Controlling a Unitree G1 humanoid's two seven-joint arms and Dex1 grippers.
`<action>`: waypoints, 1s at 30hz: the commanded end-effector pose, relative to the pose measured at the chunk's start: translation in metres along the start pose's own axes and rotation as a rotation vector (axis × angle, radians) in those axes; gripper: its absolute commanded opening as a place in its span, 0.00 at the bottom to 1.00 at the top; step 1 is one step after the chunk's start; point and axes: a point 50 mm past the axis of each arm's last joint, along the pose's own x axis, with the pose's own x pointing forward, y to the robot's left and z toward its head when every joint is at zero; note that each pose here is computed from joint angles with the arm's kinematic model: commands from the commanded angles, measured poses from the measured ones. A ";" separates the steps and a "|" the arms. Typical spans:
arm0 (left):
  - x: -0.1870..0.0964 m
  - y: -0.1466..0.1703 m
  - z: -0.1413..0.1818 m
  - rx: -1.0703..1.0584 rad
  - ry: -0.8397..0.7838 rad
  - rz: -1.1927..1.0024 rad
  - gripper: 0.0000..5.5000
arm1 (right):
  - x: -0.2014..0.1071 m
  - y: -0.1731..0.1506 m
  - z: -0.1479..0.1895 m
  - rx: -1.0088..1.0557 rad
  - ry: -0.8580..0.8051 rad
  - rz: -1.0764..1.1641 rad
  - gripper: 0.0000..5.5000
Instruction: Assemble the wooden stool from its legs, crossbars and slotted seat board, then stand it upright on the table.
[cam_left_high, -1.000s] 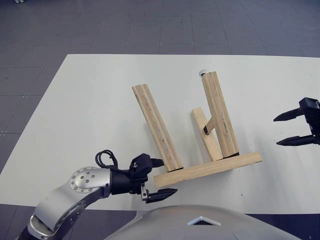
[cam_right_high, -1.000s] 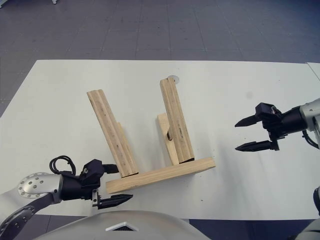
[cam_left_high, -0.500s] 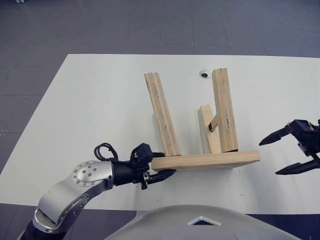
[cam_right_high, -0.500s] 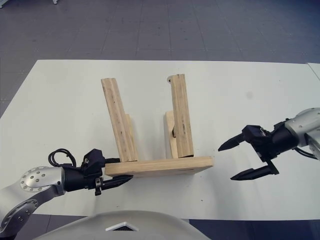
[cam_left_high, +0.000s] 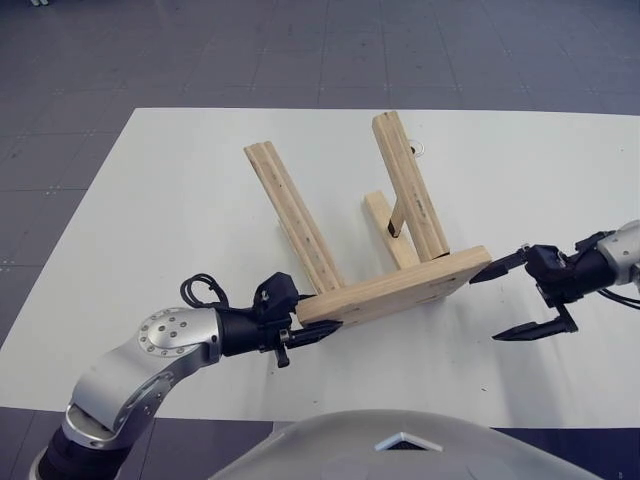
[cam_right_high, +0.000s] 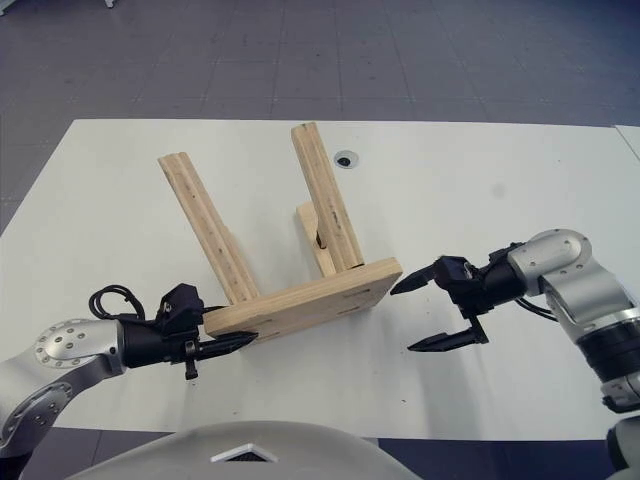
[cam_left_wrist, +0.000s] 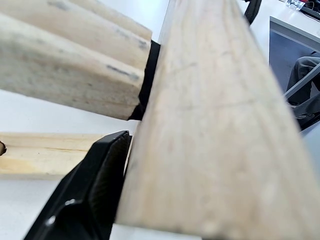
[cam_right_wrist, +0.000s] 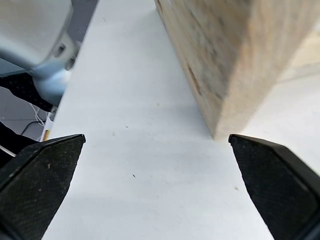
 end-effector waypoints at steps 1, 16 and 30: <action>-0.001 0.001 0.001 0.003 0.009 -0.030 0.33 | -0.005 -0.019 0.014 -0.083 0.020 -0.043 0.96; -0.002 0.006 0.005 0.016 0.002 -0.044 0.33 | 0.028 -0.020 0.030 -0.111 -0.091 -0.019 0.62; -0.011 0.029 0.021 0.030 -0.053 0.012 0.32 | 0.015 -0.014 0.062 -0.023 -0.244 0.002 0.32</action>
